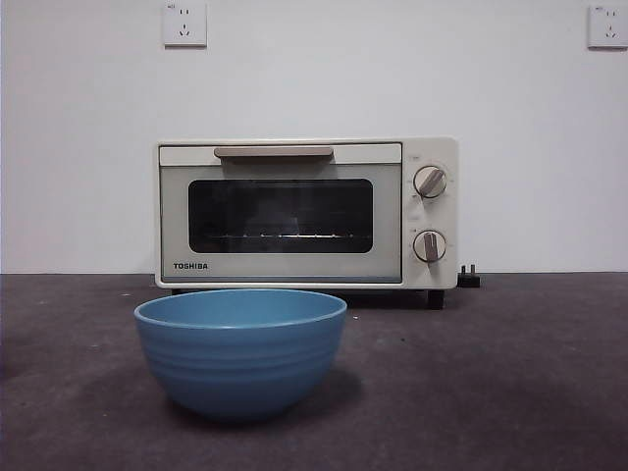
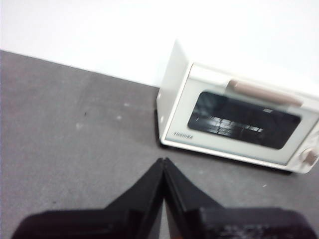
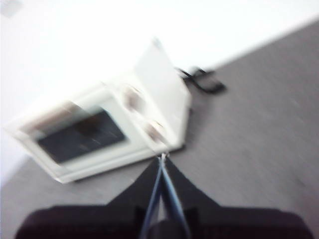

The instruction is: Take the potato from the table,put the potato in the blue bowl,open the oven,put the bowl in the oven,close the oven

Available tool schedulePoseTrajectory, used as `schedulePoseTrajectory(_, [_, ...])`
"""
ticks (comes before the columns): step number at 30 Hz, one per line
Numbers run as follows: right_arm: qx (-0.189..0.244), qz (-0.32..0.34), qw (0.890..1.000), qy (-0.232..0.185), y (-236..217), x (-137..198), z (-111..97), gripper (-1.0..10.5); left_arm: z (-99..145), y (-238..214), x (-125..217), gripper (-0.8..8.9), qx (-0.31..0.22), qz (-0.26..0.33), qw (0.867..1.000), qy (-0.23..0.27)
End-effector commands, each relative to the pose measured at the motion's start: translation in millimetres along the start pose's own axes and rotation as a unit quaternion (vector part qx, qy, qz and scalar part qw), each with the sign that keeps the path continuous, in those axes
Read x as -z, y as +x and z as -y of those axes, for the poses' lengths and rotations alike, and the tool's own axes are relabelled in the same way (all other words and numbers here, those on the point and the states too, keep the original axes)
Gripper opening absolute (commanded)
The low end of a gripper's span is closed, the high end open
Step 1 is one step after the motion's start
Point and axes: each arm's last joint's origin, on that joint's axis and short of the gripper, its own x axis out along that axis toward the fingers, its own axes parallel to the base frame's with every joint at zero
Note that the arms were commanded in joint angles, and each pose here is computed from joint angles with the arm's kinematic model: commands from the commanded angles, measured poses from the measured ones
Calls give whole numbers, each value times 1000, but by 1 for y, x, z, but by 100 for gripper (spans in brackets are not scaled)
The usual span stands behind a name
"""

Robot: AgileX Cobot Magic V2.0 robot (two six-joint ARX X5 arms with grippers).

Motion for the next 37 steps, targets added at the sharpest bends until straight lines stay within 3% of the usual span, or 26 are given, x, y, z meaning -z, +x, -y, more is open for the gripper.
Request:
schedulePoseTrajectory(1, [-23,8,1000,19,-9,-20,-13,-8,9,-12,-22,-6,7,2,1000,-5])
schedulePoseTrajectory(7, [-17,-39,999,12,-25,-60,-38,-8,24,-38,-63,-6,-2,-25,1000,-8])
schedulePoseTrajectory(13, [-12,-92,994,-64,-23,-100,-58,-8,37,-56,-98,-5,-11,-59,998,15])
schedulePoseTrajectory(18, [-48,-162,980,-104,5,-122,-65,-8,45,-63,-120,-6,-17,-104,992,68])
schedulePoseTrajectory(22, [-108,-225,964,-95,41,-131,-67,-8,49,-64,-133,-6,-21,-137,986,89])
schedulePoseTrajectory(26, [-147,-278,943,-113,78,-131,-80,-8,52,-64,-140,-6,-17,-146,983,112])
schedulePoseTrajectory(31, [-183,-336,911,-153,124,-118,-113,-8,52,-66,-137,-6,1,-172,979,111])
schedulePoseTrajectory(34, [-204,-356,890,-196,148,-106,-141,-4,51,-67,-134,-6,-3,-188,976,113])
schedulePoseTrajectory(37, [-232,-375,872,-212,167,-95,-169,-2,51,-68,-131,-6,-5,-202,973,114])
